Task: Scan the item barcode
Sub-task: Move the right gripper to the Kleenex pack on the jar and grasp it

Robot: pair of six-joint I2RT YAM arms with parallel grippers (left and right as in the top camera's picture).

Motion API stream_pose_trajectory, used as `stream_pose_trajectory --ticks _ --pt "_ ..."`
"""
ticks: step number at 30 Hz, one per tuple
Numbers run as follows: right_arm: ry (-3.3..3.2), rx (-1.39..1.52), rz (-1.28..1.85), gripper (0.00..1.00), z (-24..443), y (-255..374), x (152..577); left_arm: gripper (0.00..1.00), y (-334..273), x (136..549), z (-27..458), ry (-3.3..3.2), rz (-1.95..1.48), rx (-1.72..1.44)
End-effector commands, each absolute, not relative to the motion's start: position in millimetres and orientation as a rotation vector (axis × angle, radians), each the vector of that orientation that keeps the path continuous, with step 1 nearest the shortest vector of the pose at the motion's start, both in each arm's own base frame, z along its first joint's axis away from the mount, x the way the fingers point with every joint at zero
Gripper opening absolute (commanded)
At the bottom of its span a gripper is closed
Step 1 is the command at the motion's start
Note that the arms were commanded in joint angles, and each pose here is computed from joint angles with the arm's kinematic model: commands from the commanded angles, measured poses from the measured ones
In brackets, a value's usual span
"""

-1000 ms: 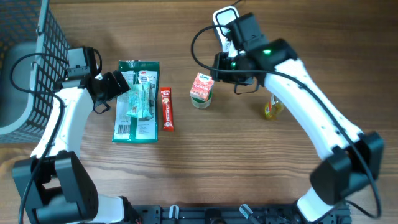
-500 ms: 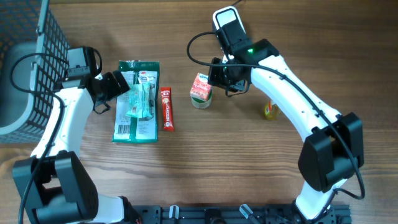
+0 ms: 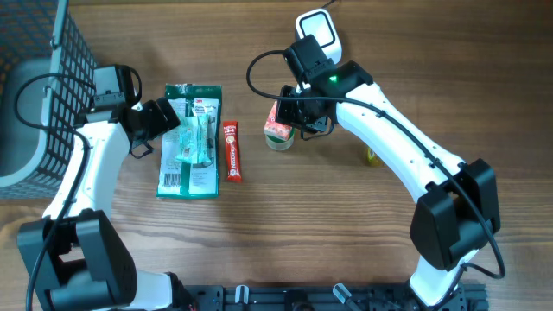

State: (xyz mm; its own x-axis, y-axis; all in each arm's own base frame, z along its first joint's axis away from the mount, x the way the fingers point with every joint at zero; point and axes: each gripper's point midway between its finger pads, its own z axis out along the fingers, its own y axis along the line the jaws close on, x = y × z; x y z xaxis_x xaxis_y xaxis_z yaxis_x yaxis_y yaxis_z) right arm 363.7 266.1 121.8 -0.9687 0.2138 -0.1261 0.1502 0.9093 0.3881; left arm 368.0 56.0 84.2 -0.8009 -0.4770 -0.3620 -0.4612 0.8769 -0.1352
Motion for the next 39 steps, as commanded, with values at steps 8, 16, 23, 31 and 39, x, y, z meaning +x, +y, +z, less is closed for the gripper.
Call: stream_pose_trajectory --ticks 8,16,23,31,39 --pt "2.938 0.348 0.468 0.41 95.5 254.3 361.1 1.0 56.7 371.7 95.1 2.623 -0.072 -0.695" --pt "2.911 0.343 0.483 0.41 93.0 256.6 366.5 1.0 56.7 371.7 95.1 2.623 -0.072 -0.695" --pt "2.907 0.357 0.458 0.38 91.7 253.6 366.9 1.0 56.7 371.7 95.1 2.623 -0.072 -0.695" --pt "2.908 0.387 0.456 0.25 85.0 252.1 365.8 1.0 56.7 371.7 95.1 2.623 -0.072 -0.695" --pt "2.907 0.387 0.468 0.05 86.7 251.7 366.6 1.0 56.7 371.7 95.1 2.623 -0.072 -0.695"
